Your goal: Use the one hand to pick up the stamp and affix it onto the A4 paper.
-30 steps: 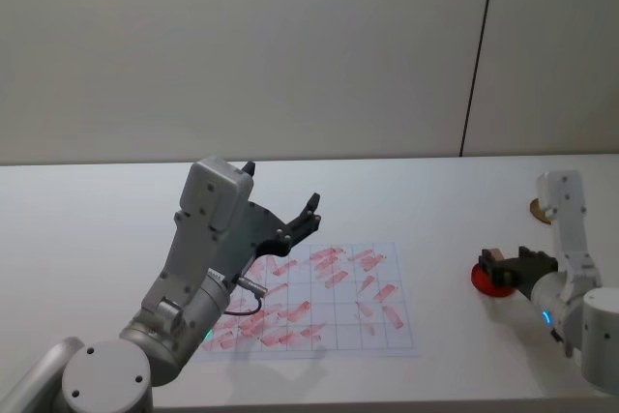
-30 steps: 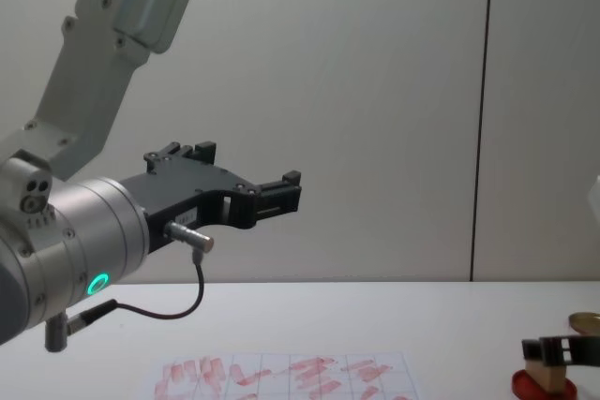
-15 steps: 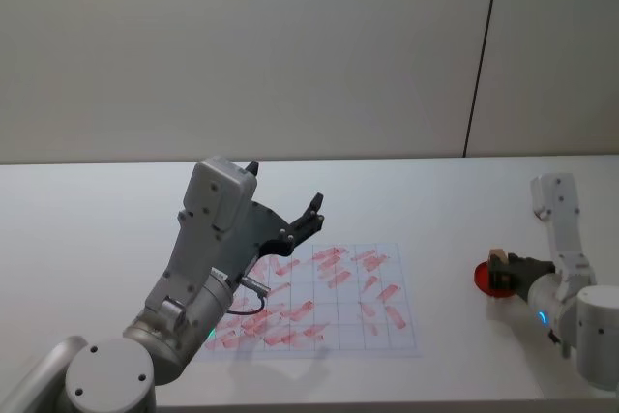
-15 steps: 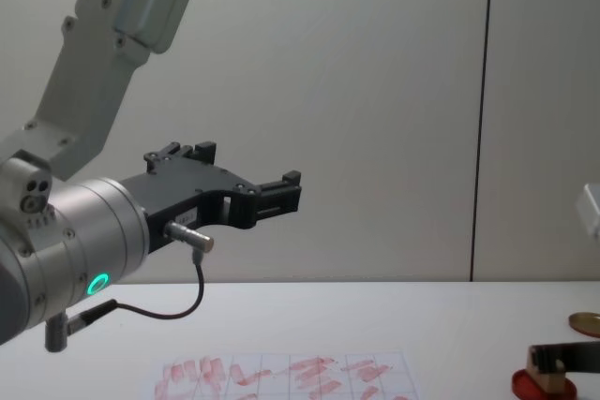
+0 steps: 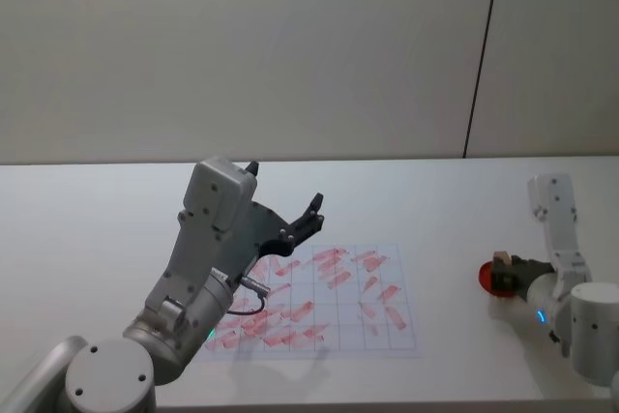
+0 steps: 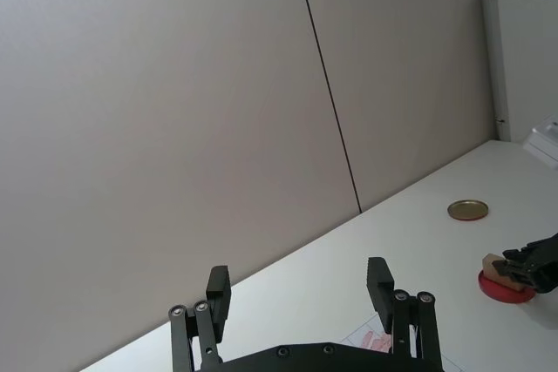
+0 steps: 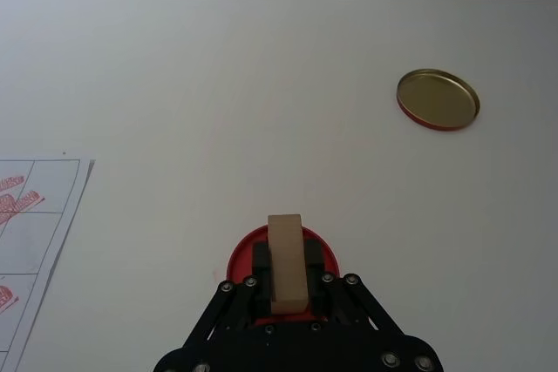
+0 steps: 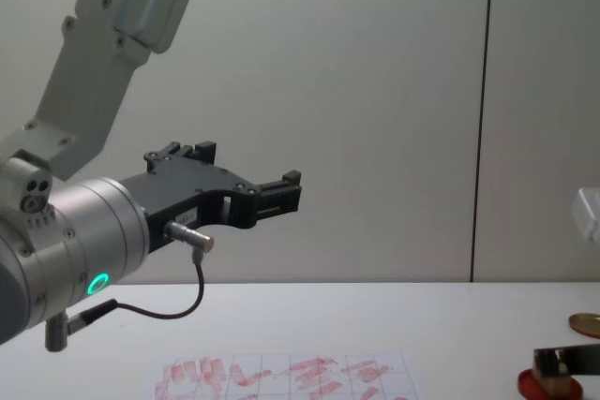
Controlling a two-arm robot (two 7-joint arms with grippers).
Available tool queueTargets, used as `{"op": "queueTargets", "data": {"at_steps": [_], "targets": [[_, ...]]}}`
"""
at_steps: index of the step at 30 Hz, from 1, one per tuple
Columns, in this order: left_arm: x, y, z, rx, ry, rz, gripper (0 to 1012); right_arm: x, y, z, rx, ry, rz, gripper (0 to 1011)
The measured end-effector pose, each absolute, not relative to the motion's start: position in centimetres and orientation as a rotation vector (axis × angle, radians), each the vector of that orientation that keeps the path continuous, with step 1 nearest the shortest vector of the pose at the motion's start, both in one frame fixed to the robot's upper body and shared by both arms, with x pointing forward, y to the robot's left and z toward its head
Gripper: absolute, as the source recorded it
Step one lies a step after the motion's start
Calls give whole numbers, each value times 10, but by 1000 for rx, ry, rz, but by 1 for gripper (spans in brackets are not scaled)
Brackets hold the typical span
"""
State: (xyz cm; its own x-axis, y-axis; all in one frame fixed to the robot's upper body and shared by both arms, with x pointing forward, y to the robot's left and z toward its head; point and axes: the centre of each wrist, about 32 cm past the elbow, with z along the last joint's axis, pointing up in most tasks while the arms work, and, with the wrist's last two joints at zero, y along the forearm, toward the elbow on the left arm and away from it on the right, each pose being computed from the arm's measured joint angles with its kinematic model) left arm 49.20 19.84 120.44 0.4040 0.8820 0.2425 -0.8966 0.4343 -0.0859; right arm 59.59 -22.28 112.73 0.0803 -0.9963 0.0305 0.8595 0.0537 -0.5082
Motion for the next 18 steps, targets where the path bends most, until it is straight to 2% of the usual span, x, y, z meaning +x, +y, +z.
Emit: {"op": "queueTargets", "data": {"at_steps": [12,18], "targets": [[492,198,1204,61,-268,1124,993,597,-222,1130,-459,356,-1477,211],[492,198,1204,61,-268,1124,993,596,-220,1140,-420,301,-1480,210]]}}
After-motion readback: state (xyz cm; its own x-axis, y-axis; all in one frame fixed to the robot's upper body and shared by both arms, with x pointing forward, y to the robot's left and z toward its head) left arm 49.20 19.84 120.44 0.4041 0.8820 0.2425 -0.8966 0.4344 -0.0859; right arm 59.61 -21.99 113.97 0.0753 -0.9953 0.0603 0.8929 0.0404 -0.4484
